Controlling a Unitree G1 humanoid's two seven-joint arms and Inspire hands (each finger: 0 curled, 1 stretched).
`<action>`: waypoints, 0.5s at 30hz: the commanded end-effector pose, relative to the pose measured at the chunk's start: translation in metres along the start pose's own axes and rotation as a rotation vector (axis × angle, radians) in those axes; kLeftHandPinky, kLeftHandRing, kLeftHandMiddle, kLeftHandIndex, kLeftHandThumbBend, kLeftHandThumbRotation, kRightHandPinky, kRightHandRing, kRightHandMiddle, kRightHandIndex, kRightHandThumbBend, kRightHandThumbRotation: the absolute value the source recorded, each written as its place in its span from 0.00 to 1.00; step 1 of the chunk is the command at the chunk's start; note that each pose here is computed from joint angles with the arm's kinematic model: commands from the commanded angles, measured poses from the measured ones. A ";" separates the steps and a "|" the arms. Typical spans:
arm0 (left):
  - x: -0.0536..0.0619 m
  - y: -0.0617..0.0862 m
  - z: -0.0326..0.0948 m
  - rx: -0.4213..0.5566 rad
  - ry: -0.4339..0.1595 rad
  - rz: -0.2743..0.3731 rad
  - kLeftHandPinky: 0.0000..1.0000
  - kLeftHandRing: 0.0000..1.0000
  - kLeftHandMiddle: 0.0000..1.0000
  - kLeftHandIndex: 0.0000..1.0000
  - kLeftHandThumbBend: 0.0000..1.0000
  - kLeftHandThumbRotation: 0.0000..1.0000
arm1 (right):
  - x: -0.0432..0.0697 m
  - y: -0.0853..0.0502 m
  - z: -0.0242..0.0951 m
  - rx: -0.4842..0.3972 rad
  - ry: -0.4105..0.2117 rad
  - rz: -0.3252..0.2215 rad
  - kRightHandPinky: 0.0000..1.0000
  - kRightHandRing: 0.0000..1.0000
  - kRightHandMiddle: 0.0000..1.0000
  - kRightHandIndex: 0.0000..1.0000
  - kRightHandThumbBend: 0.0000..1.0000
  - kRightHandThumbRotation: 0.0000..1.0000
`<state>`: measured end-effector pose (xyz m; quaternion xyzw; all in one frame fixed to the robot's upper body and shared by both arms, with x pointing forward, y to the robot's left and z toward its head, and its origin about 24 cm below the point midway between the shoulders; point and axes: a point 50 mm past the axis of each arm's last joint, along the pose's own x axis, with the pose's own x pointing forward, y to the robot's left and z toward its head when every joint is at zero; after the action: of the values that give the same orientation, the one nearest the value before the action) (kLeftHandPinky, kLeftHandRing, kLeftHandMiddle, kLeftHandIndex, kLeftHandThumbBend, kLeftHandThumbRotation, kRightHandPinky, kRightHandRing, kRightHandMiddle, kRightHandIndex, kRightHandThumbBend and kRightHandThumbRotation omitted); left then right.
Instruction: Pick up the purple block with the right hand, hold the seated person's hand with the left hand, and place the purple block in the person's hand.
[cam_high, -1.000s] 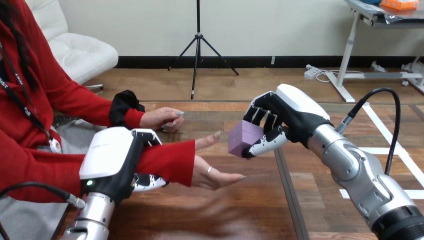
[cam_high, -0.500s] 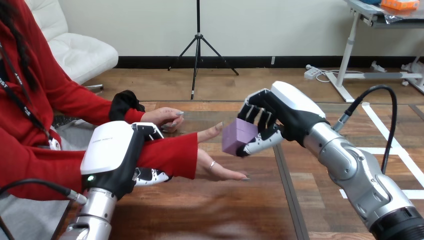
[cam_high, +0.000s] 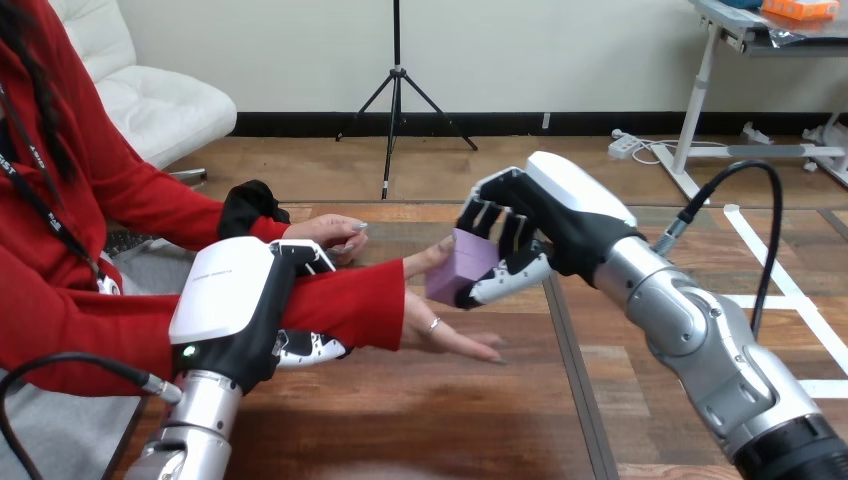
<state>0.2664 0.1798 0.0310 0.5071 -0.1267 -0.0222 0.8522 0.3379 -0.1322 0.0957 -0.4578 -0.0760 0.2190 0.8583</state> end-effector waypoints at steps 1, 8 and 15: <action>0.047 0.051 0.050 -0.059 -0.217 0.247 0.34 0.40 0.45 0.45 0.76 0.00 | 0.001 -0.021 0.026 0.039 -0.110 -0.081 0.35 0.37 0.42 0.47 0.63 0.00; 0.047 0.048 0.050 -0.053 -0.210 0.232 0.35 0.41 0.46 0.46 0.76 0.00 | -0.002 -0.019 0.034 0.053 -0.146 -0.076 0.35 0.37 0.42 0.47 0.63 0.00; 0.047 0.047 0.049 -0.050 -0.208 0.220 0.36 0.41 0.46 0.46 0.75 0.00 | -0.004 -0.018 0.039 0.068 -0.175 -0.070 0.34 0.37 0.42 0.47 0.63 0.00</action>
<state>0.2694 0.1780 0.0339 0.5038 -0.1295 -0.0220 0.8538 0.3293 -0.1305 0.1009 -0.4359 -0.0862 0.2259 0.8669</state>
